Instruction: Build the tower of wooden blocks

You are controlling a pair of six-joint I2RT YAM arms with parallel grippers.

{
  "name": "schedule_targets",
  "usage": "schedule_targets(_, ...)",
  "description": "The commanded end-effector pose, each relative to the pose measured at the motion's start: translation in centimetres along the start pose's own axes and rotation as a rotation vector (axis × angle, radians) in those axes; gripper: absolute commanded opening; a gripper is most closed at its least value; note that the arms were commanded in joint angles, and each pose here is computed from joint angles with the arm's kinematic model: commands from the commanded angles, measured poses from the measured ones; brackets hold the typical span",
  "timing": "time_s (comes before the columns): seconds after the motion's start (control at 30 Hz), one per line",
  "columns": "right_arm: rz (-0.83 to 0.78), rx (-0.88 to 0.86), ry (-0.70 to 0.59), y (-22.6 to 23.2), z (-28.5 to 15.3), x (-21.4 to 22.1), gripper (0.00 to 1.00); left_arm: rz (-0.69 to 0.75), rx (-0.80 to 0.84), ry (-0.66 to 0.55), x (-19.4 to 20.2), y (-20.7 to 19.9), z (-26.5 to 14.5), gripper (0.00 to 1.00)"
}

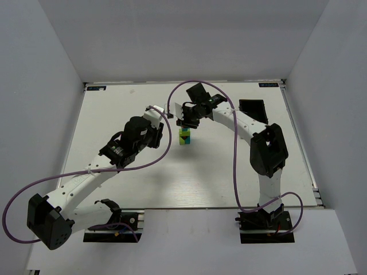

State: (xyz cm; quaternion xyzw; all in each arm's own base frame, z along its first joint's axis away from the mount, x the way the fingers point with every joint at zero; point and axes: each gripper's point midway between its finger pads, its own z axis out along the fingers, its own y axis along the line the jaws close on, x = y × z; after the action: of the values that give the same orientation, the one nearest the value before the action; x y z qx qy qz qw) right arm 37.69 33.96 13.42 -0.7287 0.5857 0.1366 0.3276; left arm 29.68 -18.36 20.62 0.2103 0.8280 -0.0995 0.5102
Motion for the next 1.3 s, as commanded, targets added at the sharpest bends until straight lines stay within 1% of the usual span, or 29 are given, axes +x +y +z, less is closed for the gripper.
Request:
schedule_targets(0.0,-0.009,0.039,-0.026,-1.3,-0.4,-1.0,0.44,-0.006,-0.010,-0.007,0.1,0.3,-0.1,0.50)
schedule_targets(0.03,-0.009,0.040,-0.024,-1.3,-0.4,-1.0,0.49,-0.006,-0.010,-0.007,0.1,0.3,-0.1,0.50)
schedule_targets(0.1,-0.012,0.041,-0.025,-1.3,-0.4,-1.1,0.53,-0.006,-0.010,-0.007,0.1,0.3,-0.1,0.50)
schedule_targets(0.13,-0.012,0.038,-0.023,-1.1,-0.3,-1.0,0.57,-0.006,-0.010,-0.007,0.1,0.3,-0.1,0.50)
schedule_targets(0.23,-0.014,0.043,-0.026,-1.2,-0.3,-1.0,0.62,-0.006,-0.010,-0.007,0.1,0.3,-0.1,0.50)
schedule_targets(0.27,-0.013,0.045,-0.025,-1.2,-0.4,-1.0,0.72,-0.006,-0.010,-0.007,0.1,0.3,-0.1,0.50)
schedule_targets(0.3,-0.016,0.051,-0.029,-1.3,-0.6,-1.2,0.79,-0.006,-0.010,-0.007,0.1,0.3,-0.1,0.50)
schedule_targets(0.33,-0.014,0.047,-0.027,-1.2,-0.5,-1.1,0.90,-0.006,-0.010,-0.007,0.1,0.3,-0.1,0.50)
schedule_targets(0.63,-0.028,0.118,-0.050,-1.9,-3.1,-2.0,0.90,-0.006,-0.019,-0.007,0.0,0.5,-0.1,0.50)
schedule_targets(0.7,-0.022,0.126,-0.044,-1.7,-3.2,-1.5,0.90,-0.006,-0.028,-0.008,0.0,0.6,-0.1,0.50)
schedule_targets(0.83,-0.023,0.168,-0.048,-1.2,-5.5,-1.6,0.90,-0.008,-0.037,-0.019,-0.2,0.8,-0.4,0.50)
schedule_targets(0.93,-0.011,0.197,-0.046,-0.7,-6.3,-1.0,0.90,-0.010,-0.046,-0.028,-0.5,1.0,-0.6,0.50)
schedule_targets(0.97,0.002,0.225,-0.057,-0.9,-7.6,-1.3,0.90,-0.012,-0.046,-0.037,-0.7,1.0,-0.8,0.50)
schedule_targets(1.03,0.020,0.245,-0.035,-0.5,-7.7,-0.2,0.90,-0.014,-0.055,-0.046,-0.7,1.2,-0.9,0.58)
schedule_targets(1.07,0.037,0.289,-0.051,-0.8,-9.4,-0.7,0.90,-0.017,-0.054,-0.060,-1.0,1.3,-1.2,0.61)
schedule_targets(1.1,0.056,0.292,-0.043,-0.1,-8.7,0.4,0.90,-0.017,-0.054,-0.060,-1.0,1.3,-1.2,0.69)
schedule_targets(1.13,0.073,0.332,-0.023,-0.4,-9.3,1.2,0.90,-0.018,-0.054,-0.064,-0.9,1.3,-1.5,0.74)
schedule_targets(1.17,0.111,0.366,-0.033,0.3,-10.5,1.4,0.90,-0.009,-0.043,-0.086,-1.4,1.2,-1.8,0.79)
schedule_targets(1.2,0.156,0.400,-0.045,0.2,-10.8,1.5,0.90,-0.008,-0.011,-0.086,-1.4,0.7,-1.7,0.87)
schedule_targets(1.23,0.214,0.409,-0.044,1.3,-10.9,2.4,0.90,0.004,0.009,-0.102,-1.6,0.4,-2.0,0.92)
schedule_targets(1.27,0.250,0.448,-0.034,1.3,-11.7,2.7,0.90,0.018,0.032,-0.127,-2.2,0.1,-2.3,0.96)
